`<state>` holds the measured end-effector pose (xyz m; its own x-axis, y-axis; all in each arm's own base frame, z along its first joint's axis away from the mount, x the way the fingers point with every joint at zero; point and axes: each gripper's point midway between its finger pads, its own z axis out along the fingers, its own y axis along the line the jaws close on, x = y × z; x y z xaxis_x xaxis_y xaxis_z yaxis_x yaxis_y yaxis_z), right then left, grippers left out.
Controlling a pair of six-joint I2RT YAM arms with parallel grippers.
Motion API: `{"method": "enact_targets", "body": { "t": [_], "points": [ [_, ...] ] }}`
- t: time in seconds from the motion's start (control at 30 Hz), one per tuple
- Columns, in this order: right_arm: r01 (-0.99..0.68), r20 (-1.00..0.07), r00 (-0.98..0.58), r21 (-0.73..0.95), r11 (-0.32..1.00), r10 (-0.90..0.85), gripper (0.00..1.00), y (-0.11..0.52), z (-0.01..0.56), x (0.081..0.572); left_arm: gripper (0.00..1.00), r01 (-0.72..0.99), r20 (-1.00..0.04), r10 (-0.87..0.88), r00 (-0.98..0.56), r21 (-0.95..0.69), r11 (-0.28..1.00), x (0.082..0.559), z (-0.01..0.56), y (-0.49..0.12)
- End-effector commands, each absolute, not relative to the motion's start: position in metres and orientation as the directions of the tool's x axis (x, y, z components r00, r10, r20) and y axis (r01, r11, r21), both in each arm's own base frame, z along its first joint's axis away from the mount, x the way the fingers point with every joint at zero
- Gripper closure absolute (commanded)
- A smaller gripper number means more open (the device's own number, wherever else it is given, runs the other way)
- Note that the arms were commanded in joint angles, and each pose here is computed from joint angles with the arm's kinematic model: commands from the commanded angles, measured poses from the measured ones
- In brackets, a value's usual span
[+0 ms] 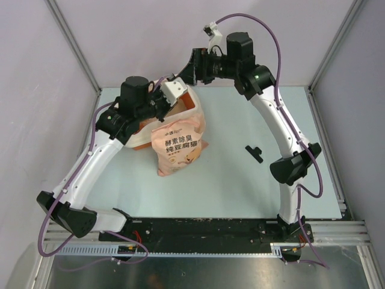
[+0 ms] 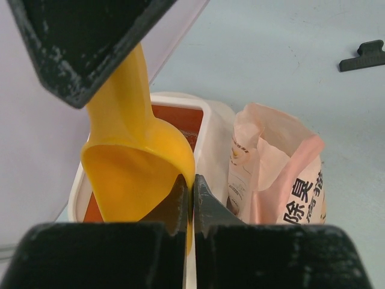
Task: Fill the litter box with clean litter
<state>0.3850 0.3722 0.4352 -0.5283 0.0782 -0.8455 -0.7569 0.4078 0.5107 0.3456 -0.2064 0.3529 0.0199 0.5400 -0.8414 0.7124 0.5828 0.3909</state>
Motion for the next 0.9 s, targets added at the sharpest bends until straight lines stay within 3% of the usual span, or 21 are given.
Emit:
{"method": "enact_targets", "body": {
  "t": [0.0, 0.2, 0.4, 0.5, 0.53, 0.57, 0.6, 0.63, 0.73, 0.87],
  "points": [
    [-0.802, -0.884, -0.456, 0.457, 0.385, 0.102, 0.23, 0.377, 0.460, 0.380, 1.00, 0.699, -0.867, 0.489, 0.091, 0.406, 0.589, 0.342, 0.381, -0.214],
    [-0.812, -0.890, -0.448, 0.447, 0.376, 0.092, 0.39, 0.378, 0.458, 0.380, 1.00, 0.706, -0.867, 0.491, 0.090, 0.403, 0.583, 0.342, 0.378, -0.216],
    [-0.821, -0.897, -0.436, 0.428, 0.378, 0.070, 0.65, 0.379, 0.453, 0.380, 1.00, 0.706, -0.863, 0.498, 0.087, 0.406, 0.580, 0.344, 0.376, -0.217],
    [-0.826, -0.902, -0.428, 0.417, 0.379, 0.059, 0.81, 0.377, 0.452, 0.378, 1.00, 0.706, -0.861, 0.501, 0.081, 0.405, 0.581, 0.344, 0.373, -0.216],
    [-0.831, -0.904, -0.424, 0.412, 0.374, 0.055, 1.00, 0.376, 0.452, 0.376, 1.00, 0.706, -0.861, 0.503, 0.079, 0.404, 0.581, 0.345, 0.371, -0.216],
    [-0.835, -0.906, -0.421, 0.409, 0.369, 0.050, 1.00, 0.375, 0.452, 0.376, 1.00, 0.708, -0.858, 0.507, 0.077, 0.405, 0.579, 0.345, 0.369, -0.216],
    [-0.845, -0.908, -0.417, 0.404, 0.349, 0.040, 1.00, 0.374, 0.452, 0.373, 0.96, 0.711, -0.858, 0.508, 0.080, 0.406, 0.574, 0.344, 0.369, -0.216],
    [-0.847, -0.910, -0.413, 0.400, 0.350, 0.042, 1.00, 0.371, 0.453, 0.375, 0.73, 0.715, -0.858, 0.506, 0.088, 0.407, 0.568, 0.342, 0.370, -0.217],
    [-0.844, -0.915, -0.397, 0.393, 0.364, 0.067, 1.00, 0.353, 0.462, 0.385, 0.32, 0.741, -0.855, 0.503, 0.124, 0.417, 0.526, 0.329, 0.368, -0.216],
    [-0.840, -0.909, -0.412, 0.407, 0.359, 0.065, 1.00, 0.327, 0.462, 0.390, 0.11, 0.769, -0.877, 0.464, 0.126, 0.381, 0.512, 0.302, 0.364, -0.203]
  ]
}}
